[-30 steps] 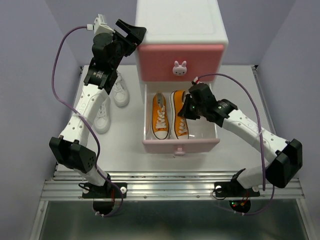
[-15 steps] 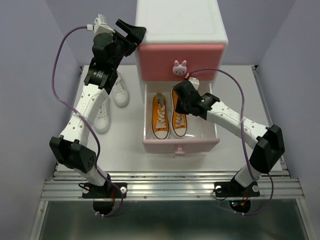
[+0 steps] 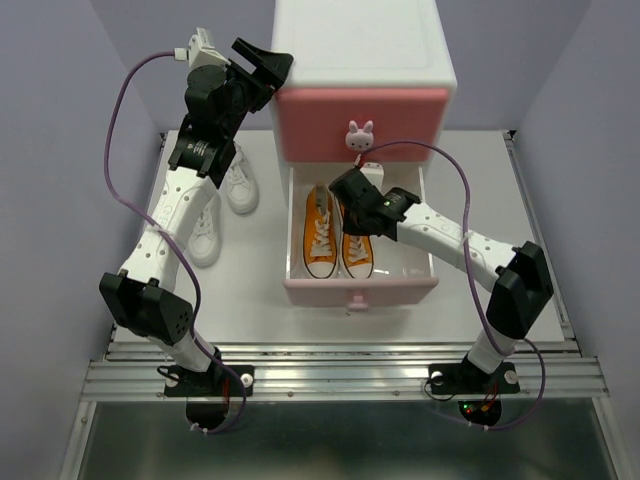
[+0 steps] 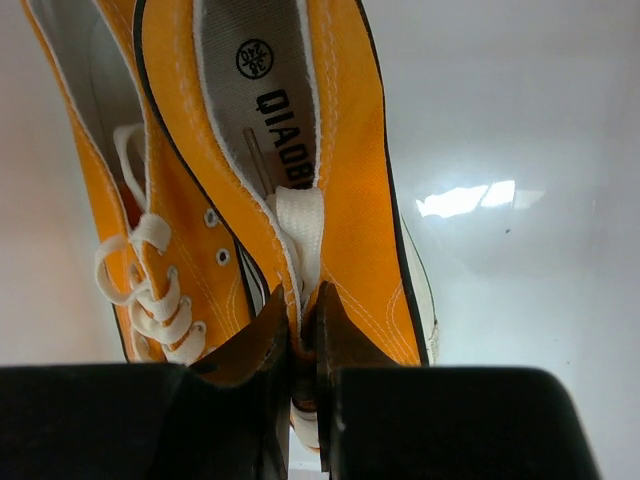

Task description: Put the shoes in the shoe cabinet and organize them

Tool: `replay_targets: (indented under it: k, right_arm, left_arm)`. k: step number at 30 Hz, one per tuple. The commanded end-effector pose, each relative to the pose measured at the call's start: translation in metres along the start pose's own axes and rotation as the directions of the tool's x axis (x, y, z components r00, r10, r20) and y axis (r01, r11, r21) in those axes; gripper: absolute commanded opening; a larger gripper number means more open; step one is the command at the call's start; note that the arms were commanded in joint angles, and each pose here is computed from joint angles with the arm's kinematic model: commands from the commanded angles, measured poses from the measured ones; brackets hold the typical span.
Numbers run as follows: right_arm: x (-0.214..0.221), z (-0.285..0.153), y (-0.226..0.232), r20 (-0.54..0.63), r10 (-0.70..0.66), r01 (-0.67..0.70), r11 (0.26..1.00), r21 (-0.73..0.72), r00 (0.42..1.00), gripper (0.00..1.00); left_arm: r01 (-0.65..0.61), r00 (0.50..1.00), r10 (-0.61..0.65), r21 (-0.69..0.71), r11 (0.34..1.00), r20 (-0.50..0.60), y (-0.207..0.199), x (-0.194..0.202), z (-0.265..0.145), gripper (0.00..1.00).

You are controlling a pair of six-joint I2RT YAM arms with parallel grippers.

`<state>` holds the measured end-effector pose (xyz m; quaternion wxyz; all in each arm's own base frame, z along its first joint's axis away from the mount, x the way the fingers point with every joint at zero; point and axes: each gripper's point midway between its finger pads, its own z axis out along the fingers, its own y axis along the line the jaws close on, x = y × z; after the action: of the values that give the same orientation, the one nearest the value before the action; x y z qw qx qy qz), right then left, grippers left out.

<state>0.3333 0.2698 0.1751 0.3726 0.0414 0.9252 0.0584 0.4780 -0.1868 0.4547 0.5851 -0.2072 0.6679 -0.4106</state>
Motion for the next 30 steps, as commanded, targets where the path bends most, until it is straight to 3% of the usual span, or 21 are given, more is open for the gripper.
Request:
replay_targets:
  k: [1, 3, 8, 13, 14, 19, 23, 30]
  right_arm:
    - [-0.006, -0.012, 0.01, 0.006, 0.045, -0.045, 0.999, -0.006, 0.999, 0.03]
    - [-0.008, -0.01, 0.011, 0.002, 0.051, -0.051, 0.999, 0.017, 0.999, 0.05]
    - [-0.01, 0.0, 0.012, -0.008, 0.043, -0.042, 0.997, 0.07, 0.999, 0.22]
    - [-0.013, 0.009, 0.015, -0.007, 0.048, -0.047, 0.992, 0.115, 0.999, 0.27]
    - [-0.018, 0.007, 0.017, -0.001, 0.053, -0.052, 0.992, 0.118, 0.999, 0.38]
    - [-0.022, -0.001, 0.014, 0.003, 0.07, -0.07, 0.99, 0.126, 0.998, 0.74]
    - [-0.032, -0.014, 0.011, 0.047, 0.106, -0.11, 0.989, 0.098, 0.993, 0.91]
    - [-0.067, -0.055, 0.005, 0.175, 0.2, -0.204, 0.979, 0.001, 0.964, 0.93]
  left_arm:
    - [-0.246, 0.901, 0.015, -0.479, 0.843, -0.434, 0.179, 0.115, -0.035, 0.88]
    - [-0.244, 0.901, 0.013, -0.482, 0.841, -0.433, 0.179, 0.115, -0.035, 0.88]
    - [-0.239, 0.904, 0.011, -0.483, 0.843, -0.427, 0.177, 0.114, -0.036, 0.88]
    - [-0.24, 0.903, 0.009, -0.485, 0.841, -0.43, 0.178, 0.114, -0.037, 0.88]
    - [-0.239, 0.903, 0.009, -0.486, 0.84, -0.429, 0.178, 0.114, -0.037, 0.88]
    - [-0.238, 0.904, 0.009, -0.485, 0.841, -0.428, 0.176, 0.113, -0.038, 0.88]
    - [-0.237, 0.904, 0.006, -0.488, 0.84, -0.428, 0.177, 0.113, -0.038, 0.88]
    - [-0.242, 0.901, 0.007, -0.488, 0.838, -0.433, 0.176, 0.113, -0.038, 0.88]
